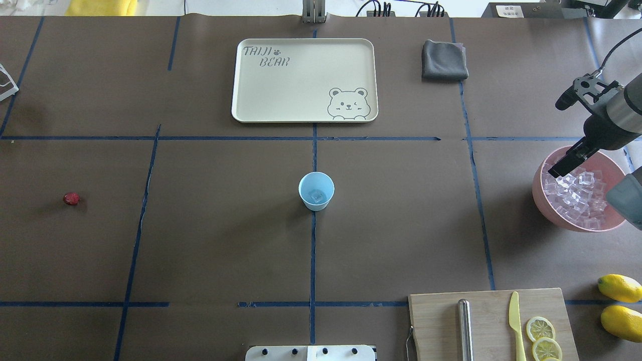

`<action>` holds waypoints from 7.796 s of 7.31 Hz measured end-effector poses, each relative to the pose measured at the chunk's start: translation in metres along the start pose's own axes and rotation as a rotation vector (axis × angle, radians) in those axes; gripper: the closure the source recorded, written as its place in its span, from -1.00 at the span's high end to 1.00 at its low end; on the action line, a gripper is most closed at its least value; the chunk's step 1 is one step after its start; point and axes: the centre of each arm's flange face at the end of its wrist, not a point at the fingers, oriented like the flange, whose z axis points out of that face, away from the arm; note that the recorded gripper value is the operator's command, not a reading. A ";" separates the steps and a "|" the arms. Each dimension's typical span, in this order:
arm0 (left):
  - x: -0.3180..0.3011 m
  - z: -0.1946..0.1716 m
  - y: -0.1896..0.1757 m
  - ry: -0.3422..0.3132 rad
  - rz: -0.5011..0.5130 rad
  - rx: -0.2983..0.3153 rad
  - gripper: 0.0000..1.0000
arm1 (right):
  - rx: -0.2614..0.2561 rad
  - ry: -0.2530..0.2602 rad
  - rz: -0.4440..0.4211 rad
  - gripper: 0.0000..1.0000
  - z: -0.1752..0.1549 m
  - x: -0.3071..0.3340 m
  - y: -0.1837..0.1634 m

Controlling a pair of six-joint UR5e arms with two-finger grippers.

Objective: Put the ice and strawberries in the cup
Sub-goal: 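Lower the right gripper into the bowl and grasp another ice cube, then carry the ice cube with the right gripper over the blue cup, then open the right gripper to release the ice cube into the cup, then move the right gripper back to the pink bowl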

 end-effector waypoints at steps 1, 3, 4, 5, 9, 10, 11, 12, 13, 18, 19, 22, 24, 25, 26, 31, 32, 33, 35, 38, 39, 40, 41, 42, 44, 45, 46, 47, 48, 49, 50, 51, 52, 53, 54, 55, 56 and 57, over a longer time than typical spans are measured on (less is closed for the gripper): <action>0.000 0.000 0.000 0.000 0.000 0.000 1.00 | -0.009 -0.001 0.000 0.97 0.006 0.001 0.002; 0.000 0.000 0.000 0.000 0.000 0.000 1.00 | -0.028 0.007 0.002 0.97 0.015 0.002 0.007; 0.000 0.000 0.000 0.000 0.000 0.000 1.00 | -0.043 0.016 0.003 0.97 0.022 0.004 0.009; 0.000 0.000 0.000 0.000 0.000 0.000 1.00 | -0.059 0.019 0.004 0.95 0.030 0.005 0.010; 0.000 0.000 0.000 0.000 -0.001 -0.001 1.00 | -0.083 0.018 0.002 0.84 0.043 0.004 0.012; 0.000 0.000 0.000 0.000 -0.001 -0.001 1.00 | -0.085 0.017 0.001 0.59 0.043 0.004 0.014; 0.000 0.000 0.000 0.000 -0.001 -0.001 1.00 | -0.089 0.017 0.001 -0.28 0.044 0.005 0.017; 0.000 0.000 0.000 0.000 -0.001 -0.001 1.00 | -0.092 0.015 0.003 -0.83 0.045 0.006 0.020; 0.000 0.000 0.000 0.000 0.000 0.000 1.00 | -0.096 0.014 0.008 -0.97 0.045 0.006 0.021; 0.000 0.000 0.000 0.000 0.001 0.001 1.00 | -0.091 0.007 0.008 -0.99 0.041 0.004 0.020; 0.001 0.000 0.000 0.000 0.001 0.001 1.00 | -0.088 0.007 0.007 -0.99 0.040 0.003 0.019; 0.001 -0.001 -0.001 0.000 0.003 0.003 1.00 | -0.046 0.020 0.022 -0.97 0.016 0.011 0.017; 0.002 -0.002 -0.001 0.000 0.004 0.003 1.00 | -0.005 0.041 0.073 -1.00 -0.031 0.016 0.018; 0.002 -0.002 -0.001 0.000 0.004 0.004 1.00 | 0.008 0.051 0.116 -1.00 -0.061 0.016 0.021; 0.002 -0.002 -0.001 0.000 0.004 0.003 1.00 | 0.025 0.051 0.179 -1.00 -0.087 0.020 0.026; 0.001 -0.001 0.000 0.000 0.003 0.002 1.00 | 0.125 -0.020 0.638 -1.00 -0.139 0.002 0.010; 0.001 -0.001 0.000 0.000 0.003 0.003 1.00 | 0.141 -0.036 0.658 -0.96 -0.145 -0.018 -0.013; 0.002 -0.002 -0.001 0.000 0.005 0.003 1.00 | 0.147 -0.055 0.664 -0.94 -0.145 -0.052 -0.043; 0.005 -0.002 -0.001 0.030 0.006 0.007 1.00 | 0.159 -0.085 0.661 -0.95 -0.138 -0.150 -0.107; 0.008 -0.001 -0.002 0.070 0.001 0.007 1.00 | 0.193 -0.099 0.690 -0.96 -0.116 -0.297 -0.176; 0.007 0.000 -0.001 0.071 0.000 0.005 1.00 | 0.197 -0.101 0.710 -0.96 -0.110 -0.336 -0.200; 0.006 0.000 -0.001 0.072 -0.002 0.004 1.00 | 0.202 -0.097 0.727 -0.96 -0.104 -0.369 -0.222; 0.006 0.001 -0.001 0.072 -0.003 0.003 1.00 | 0.202 -0.091 0.741 -0.96 -0.098 -0.397 -0.239; 0.005 0.001 -0.001 0.072 -0.004 0.002 1.00 | 0.202 -0.081 0.746 -0.96 -0.091 -0.415 -0.249; 0.005 0.002 0.000 0.072 -0.006 0.000 1.00 | 0.193 -0.046 0.741 -0.96 -0.068 -0.436 -0.253; 0.005 0.002 0.000 0.072 -0.006 0.000 1.00 | 0.180 -0.017 0.742 -0.96 -0.049 -0.443 -0.255; 0.005 0.002 0.000 0.072 -0.006 0.000 1.00 | 0.168 0.005 0.742 -0.96 -0.033 -0.448 -0.256; 0.005 0.002 0.000 0.072 -0.006 0.000 1.00 | 0.159 0.018 0.741 -0.95 -0.023 -0.450 -0.256; 0.005 0.002 0.000 0.072 -0.007 0.000 1.00 | 0.151 0.027 0.741 -0.93 -0.016 -0.452 -0.256; 0.005 0.002 0.000 0.072 -0.006 0.000 1.00 | 0.146 0.033 0.741 -0.80 -0.012 -0.452 -0.257; 0.005 0.002 0.000 0.072 -0.006 0.000 1.00 | 0.144 0.036 0.742 0.08 -0.010 -0.452 -0.257; 0.005 0.002 0.000 0.072 -0.006 0.000 1.00 | 0.144 0.036 0.741 0.99 -0.010 -0.452 -0.257; 0.005 0.002 0.000 0.072 -0.006 0.000 1.00 | 0.145 0.035 0.741 1.00 -0.011 -0.453 -0.257; 0.005 0.002 0.000 0.072 -0.006 0.000 1.00 | 0.145 0.034 0.740 1.00 -0.011 -0.453 -0.257; 0.005 0.002 0.000 0.072 -0.006 0.000 1.00 | 0.146 0.033 0.740 1.00 -0.012 -0.453 -0.257; 0.005 0.002 0.000 0.072 -0.006 0.000 1.00 | 0.147 0.032 0.738 1.00 -0.013 -0.454 -0.257; 0.005 0.002 0.000 0.072 -0.006 0.000 1.00 | 0.148 0.030 0.735 1.00 -0.014 -0.454 -0.257; 0.005 0.002 0.000 0.072 -0.006 0.000 1.00 | 0.152 0.027 0.731 1.00 -0.017 -0.454 -0.257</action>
